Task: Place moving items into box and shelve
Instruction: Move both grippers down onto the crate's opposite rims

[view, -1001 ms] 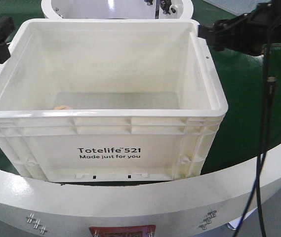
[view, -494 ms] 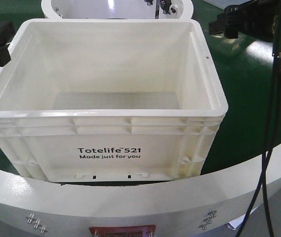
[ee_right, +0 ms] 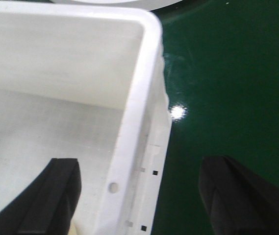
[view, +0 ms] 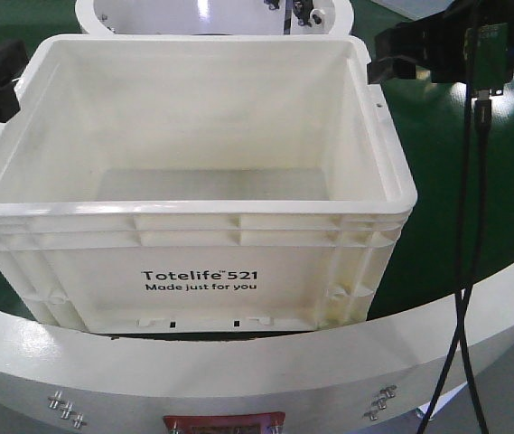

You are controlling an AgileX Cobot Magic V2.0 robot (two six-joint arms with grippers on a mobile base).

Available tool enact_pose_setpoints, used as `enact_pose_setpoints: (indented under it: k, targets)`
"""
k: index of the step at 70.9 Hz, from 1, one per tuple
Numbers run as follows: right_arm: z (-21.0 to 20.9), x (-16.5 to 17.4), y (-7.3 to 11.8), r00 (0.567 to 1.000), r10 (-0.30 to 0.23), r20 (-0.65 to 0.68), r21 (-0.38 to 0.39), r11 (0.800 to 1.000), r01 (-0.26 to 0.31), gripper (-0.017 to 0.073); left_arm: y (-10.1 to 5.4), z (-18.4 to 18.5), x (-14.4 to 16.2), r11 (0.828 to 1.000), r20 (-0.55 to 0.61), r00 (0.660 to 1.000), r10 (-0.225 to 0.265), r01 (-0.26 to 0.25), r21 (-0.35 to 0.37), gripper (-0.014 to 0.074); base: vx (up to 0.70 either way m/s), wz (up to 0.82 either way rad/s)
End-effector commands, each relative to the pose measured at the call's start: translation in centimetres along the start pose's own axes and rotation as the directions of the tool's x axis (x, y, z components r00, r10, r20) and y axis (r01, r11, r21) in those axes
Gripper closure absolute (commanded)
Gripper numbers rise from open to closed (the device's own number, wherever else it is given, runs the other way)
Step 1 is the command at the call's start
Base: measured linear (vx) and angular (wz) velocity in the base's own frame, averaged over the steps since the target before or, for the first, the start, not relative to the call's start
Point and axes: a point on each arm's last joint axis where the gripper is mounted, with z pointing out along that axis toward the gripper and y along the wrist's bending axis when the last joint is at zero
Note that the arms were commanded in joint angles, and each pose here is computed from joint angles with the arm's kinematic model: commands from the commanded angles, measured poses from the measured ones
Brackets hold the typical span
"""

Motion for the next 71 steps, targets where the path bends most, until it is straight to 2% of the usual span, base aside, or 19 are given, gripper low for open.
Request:
enact_pose_setpoints:
  k: [1,10,19,30,39,51,71]
  targets:
    - [-1.6,-1.3,1.1,0.993,-0.019,0.117,-0.027,0.999,0.022,0.0011,0.1,-0.7,-2.0,1.000,0.124,0.992,-0.009,0.010,-0.007,0.0009,0.00,0.00]
    - [-0.2,-1.1,1.4,0.997,-0.008,0.075,-0.033,0.999,0.011,0.0013,0.1,-0.7,-2.0,1.000,0.122,0.992,-0.009,0.010,-0.007,0.0009,0.00,0.00]
    - [0.9,-1.0,1.3,0.999,0.025,0.047,-0.031,0.999,-0.023,0.0013,0.1,-0.7,-2.0,1.000,0.121,0.993,-0.009,0.010,-0.006,0.0009,0.00,0.00]
    - [1.5,-1.0,1.3,0.999,0.032,0.032,-0.033,0.999,-0.031,0.0013,0.1,-0.7,-2.0,1.000,0.119,0.993,-0.009,0.010,-0.006,0.0009,0.00,0.00]
    - [1.5,-0.9,1.5,0.999,0.019,0.032,-0.032,0.999,-0.018,0.0027,0.1,-0.7,-2.0,1.000,0.119,0.993,-0.009,0.010,-0.006,0.0009,0.00,0.00]
    - [1.6,-0.7,2.6,0.999,-0.025,0.027,-0.030,0.999,0.026,0.0036,0.1,-0.7,-2.0,1.000,0.121,0.993,-0.009,0.010,-0.006,0.0009,0.00,0.00]
    - [2.3,-0.6,2.5,1.000,-0.017,0.010,0.002,1.000,0.017,0.0036,0.1,-0.7,-2.0,1.000,0.120,0.993,-0.009,0.010,-0.006,0.0009,0.00,0.00]
